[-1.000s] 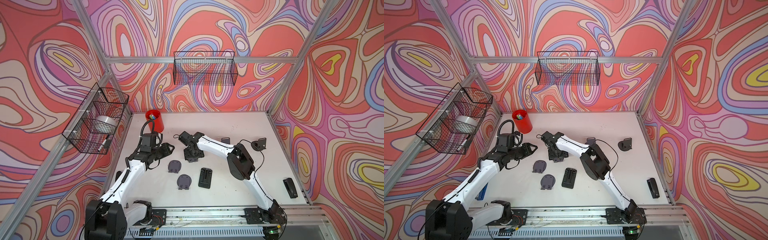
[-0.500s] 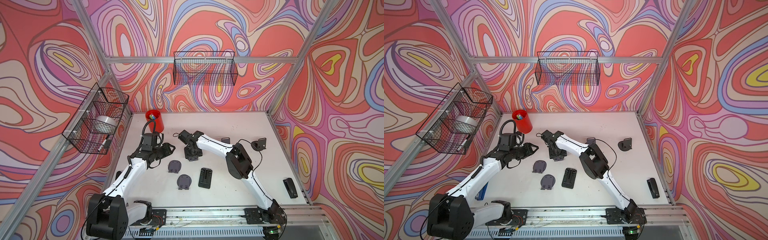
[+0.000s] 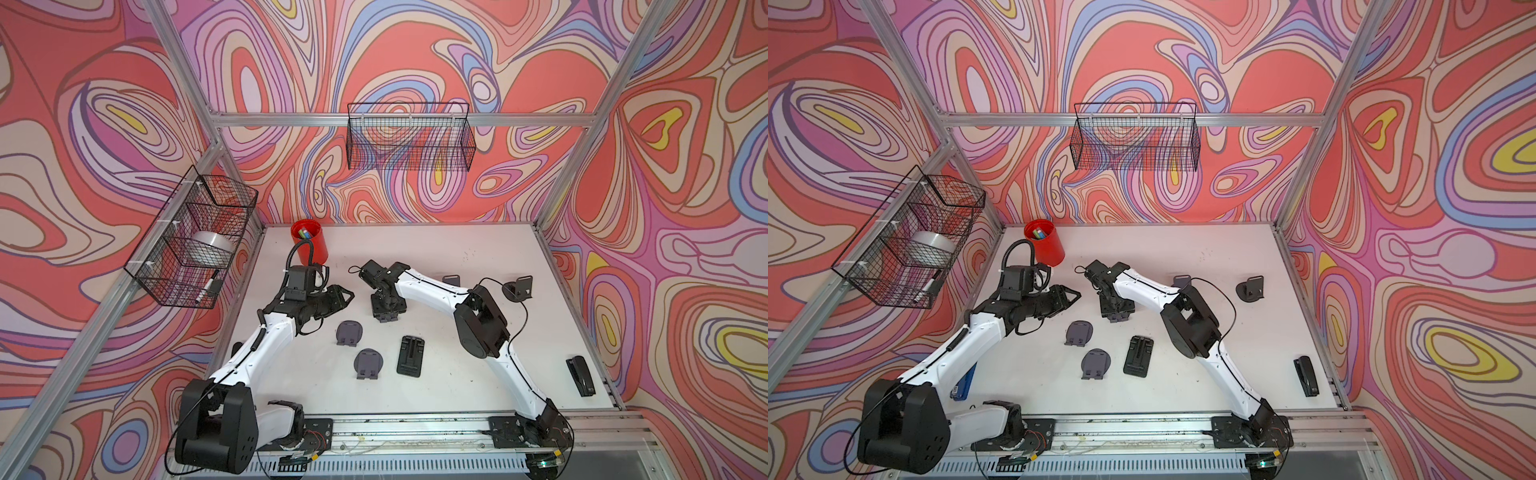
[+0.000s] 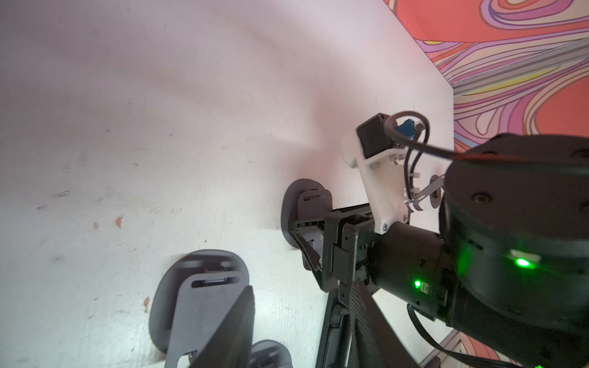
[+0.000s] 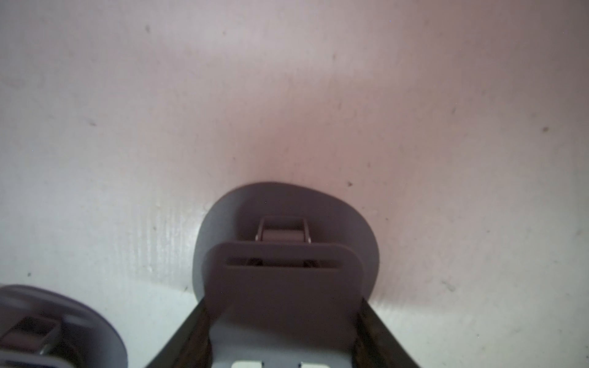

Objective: Open the phone stand
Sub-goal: Pick up the phone stand at the center of the board.

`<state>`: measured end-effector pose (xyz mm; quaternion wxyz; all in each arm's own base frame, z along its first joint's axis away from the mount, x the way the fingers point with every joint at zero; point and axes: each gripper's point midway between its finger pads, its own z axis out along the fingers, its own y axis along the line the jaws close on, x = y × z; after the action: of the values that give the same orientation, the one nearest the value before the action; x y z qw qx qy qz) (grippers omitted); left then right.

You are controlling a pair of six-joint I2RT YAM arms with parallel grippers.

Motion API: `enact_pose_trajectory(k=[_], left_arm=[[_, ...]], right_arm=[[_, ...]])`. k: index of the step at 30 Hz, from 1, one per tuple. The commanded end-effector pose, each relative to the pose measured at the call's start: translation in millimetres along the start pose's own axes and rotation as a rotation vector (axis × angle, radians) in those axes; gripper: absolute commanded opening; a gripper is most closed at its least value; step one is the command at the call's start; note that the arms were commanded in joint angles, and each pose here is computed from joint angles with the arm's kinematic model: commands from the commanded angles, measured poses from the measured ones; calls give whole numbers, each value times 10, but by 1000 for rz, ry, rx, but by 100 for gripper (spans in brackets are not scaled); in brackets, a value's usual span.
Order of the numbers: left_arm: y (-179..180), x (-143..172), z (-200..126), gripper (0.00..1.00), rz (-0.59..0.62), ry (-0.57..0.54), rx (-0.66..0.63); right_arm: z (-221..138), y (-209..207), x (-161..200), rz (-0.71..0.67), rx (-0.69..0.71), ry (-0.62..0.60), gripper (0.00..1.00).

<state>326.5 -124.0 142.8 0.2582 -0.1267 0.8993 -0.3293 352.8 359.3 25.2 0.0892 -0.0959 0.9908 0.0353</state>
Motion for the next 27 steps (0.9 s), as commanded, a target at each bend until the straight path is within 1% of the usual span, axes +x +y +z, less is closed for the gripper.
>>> enact_pose_trajectory(k=[1,4,6,10,12,18,24,27], left_arm=[[-162,59,86,48,-15,37,133],[-277,152,204,48,-43,73,230],[-370,212,267,48,-42,76,278],[-507,401,358,47,4,94,284],[-571,438,380,45,11,88,300],[-753,456,420,42,35,44,333],[-799,399,463,40,31,-7,351],[-805,390,508,38,33,2,351]], right_arm=[[-370,-41,-103,17,-51,-62,18],[-628,-85,-127,34,-103,-98,17],[-783,-111,-127,52,-147,-114,17],[-1079,-182,-159,86,-219,-153,16],[-1171,-183,-156,89,-250,-158,16],[-1311,-184,-158,96,-295,-169,14],[-1398,-178,-164,104,-324,-184,14],[-1434,-172,-161,109,-339,-189,14]])
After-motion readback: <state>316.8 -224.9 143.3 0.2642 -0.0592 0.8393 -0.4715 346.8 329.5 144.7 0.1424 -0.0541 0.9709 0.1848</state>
